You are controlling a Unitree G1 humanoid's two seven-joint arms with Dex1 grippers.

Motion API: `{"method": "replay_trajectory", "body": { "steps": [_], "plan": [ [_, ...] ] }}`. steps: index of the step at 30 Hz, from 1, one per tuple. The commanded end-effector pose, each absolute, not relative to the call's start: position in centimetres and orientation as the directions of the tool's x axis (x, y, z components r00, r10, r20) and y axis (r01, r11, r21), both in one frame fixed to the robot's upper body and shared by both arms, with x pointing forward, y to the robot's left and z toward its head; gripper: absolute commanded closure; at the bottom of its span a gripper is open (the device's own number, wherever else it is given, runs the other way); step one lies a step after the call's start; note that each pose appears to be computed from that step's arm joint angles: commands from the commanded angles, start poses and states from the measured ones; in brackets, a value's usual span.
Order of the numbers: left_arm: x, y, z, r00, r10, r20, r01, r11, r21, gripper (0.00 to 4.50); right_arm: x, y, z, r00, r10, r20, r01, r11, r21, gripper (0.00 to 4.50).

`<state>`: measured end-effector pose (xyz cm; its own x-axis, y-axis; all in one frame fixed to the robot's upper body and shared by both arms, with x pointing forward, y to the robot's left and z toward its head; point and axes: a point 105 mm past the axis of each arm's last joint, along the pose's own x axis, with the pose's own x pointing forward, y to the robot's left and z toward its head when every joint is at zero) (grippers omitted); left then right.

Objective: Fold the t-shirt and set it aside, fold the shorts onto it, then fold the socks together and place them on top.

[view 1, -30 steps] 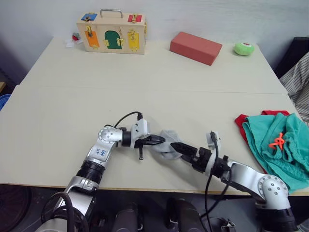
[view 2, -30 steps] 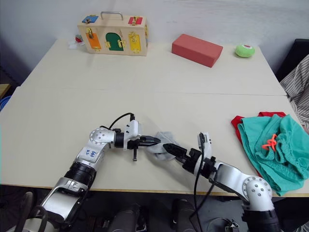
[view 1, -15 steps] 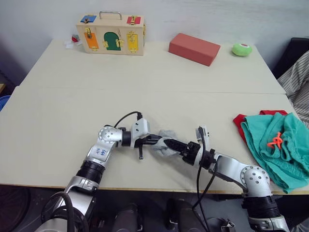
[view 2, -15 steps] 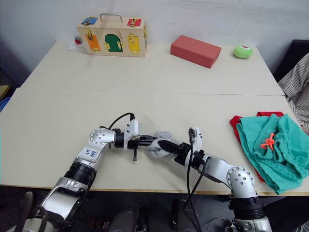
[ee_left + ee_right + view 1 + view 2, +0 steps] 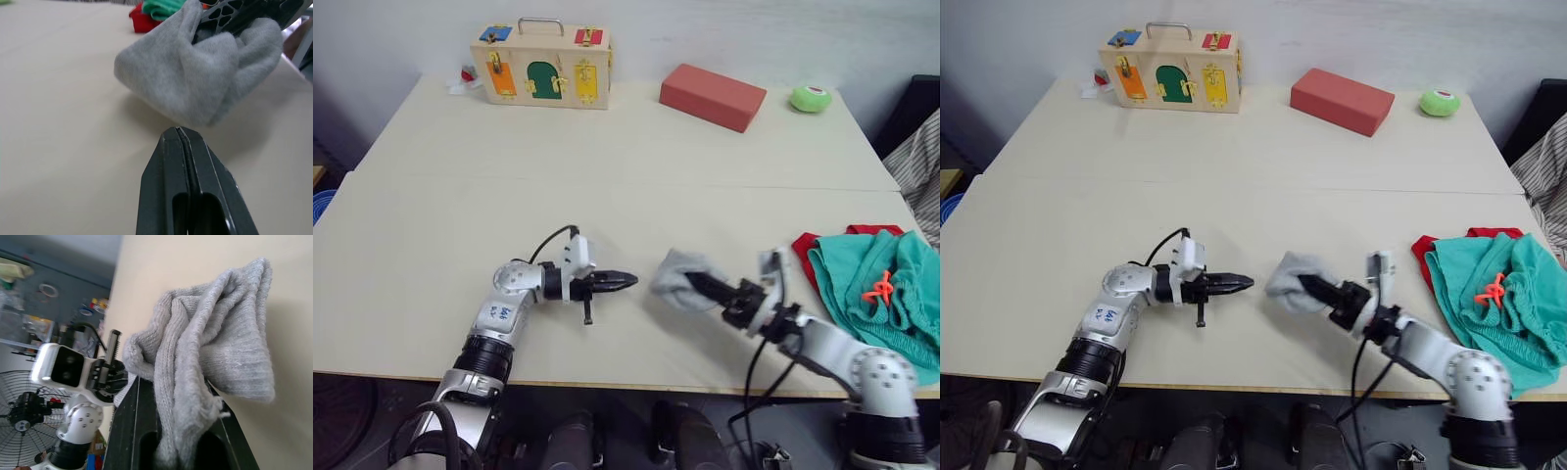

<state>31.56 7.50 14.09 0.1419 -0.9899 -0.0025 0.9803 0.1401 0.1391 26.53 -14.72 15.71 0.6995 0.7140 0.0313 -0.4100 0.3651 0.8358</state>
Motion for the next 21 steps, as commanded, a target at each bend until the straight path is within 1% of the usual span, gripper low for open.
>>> {"method": "replay_trajectory", "body": {
  "steps": [1,3,5,6,7,8,9,10,12,14,16,17,19,21],
  "plan": [
    [30.3,8.4,18.7,0.12,-0.981,0.152,0.985,0.137,0.108,3.91,24.6,-18.7,20.5,0.741,0.646,0.182,-0.507,0.36,0.783,4.35],
    [29.1,9.0,20.3,0.099,-0.979,0.179,0.989,0.117,0.092,3.29,24.0,-23.5,22.6,0.826,0.515,0.229,-0.492,0.459,0.74,4.35],
    [28.2,9.3,21.0,0.087,-0.979,0.186,0.991,0.104,0.081,2.7,23.2,-27.0,24.0,0.875,0.418,0.246,-0.455,0.533,0.714,4.35],
    [28.0,9.3,21.3,0.085,-0.979,0.187,0.992,0.101,0.074,2.35,23.0,-28.1,24.4,0.887,0.391,0.244,-0.439,0.554,0.708,4.35],
    [27.5,9.4,21.7,0.075,-0.979,0.19,0.994,0.09,0.069,2.07,22.3,-31.5,24.9,0.93,0.285,0.232,-0.362,0.597,0.717,4.35],
    [27.1,9.5,22.2,0.069,-0.978,0.198,0.994,0.085,0.074,1.78,21.4,-35.3,25.0,0.966,0.156,0.206,-0.258,0.626,0.736,4.35],
    [26.8,9.5,22.6,0.066,-0.977,0.203,0.993,0.083,0.078,1.48,20.5,-37.9,25.1,0.979,0.071,0.189,-0.191,0.634,0.75,4.35],
    [26.7,9.5,22.8,0.064,-0.978,0.201,0.993,0.082,0.083,1.2,20.0,-40.2,24.4,0.99,-0.006,0.142,-0.106,0.636,0.764,4.35],
    [26.7,9.4,22.9,0.065,-0.978,0.196,0.993,0.083,0.083,0.61,19.7,-41.9,23.3,0.995,-0.048,0.085,-0.035,0.634,0.772,4.35],
    [26.6,9.3,22.7,0.056,-0.983,0.175,0.993,0.073,0.091,0.04,20.4,-43.3,21.4,0.997,-0.077,0.01,0.041,0.624,0.78,4.35],
    [26.5,9.2,22.6,0.048,-0.985,0.164,0.994,0.064,0.094,0.0,21.1,-44.2,19.9,0.994,-0.097,-0.046,0.096,0.603,0.792,4.35],
    [26.5,9.1,22.6,0.045,-0.986,0.162,0.994,0.061,0.093,0.0,21.6,-44.2,19.0,0.994,-0.088,-0.071,0.11,0.586,0.803,4.35],
    [26.5,9.1,22.5,0.043,-0.987,0.156,0.994,0.058,0.094,0.0,22.5,-43.8,17.8,0.993,-0.058,-0.103,0.118,0.559,0.821,4.35],
    [26.4,9.1,22.4,0.044,-0.988,0.148,0.994,0.058,0.094,0.0,23.6,-43.2,16.9,0.994,-0.023,-0.106,0.101,0.536,0.838,4.35]
  ]
}}
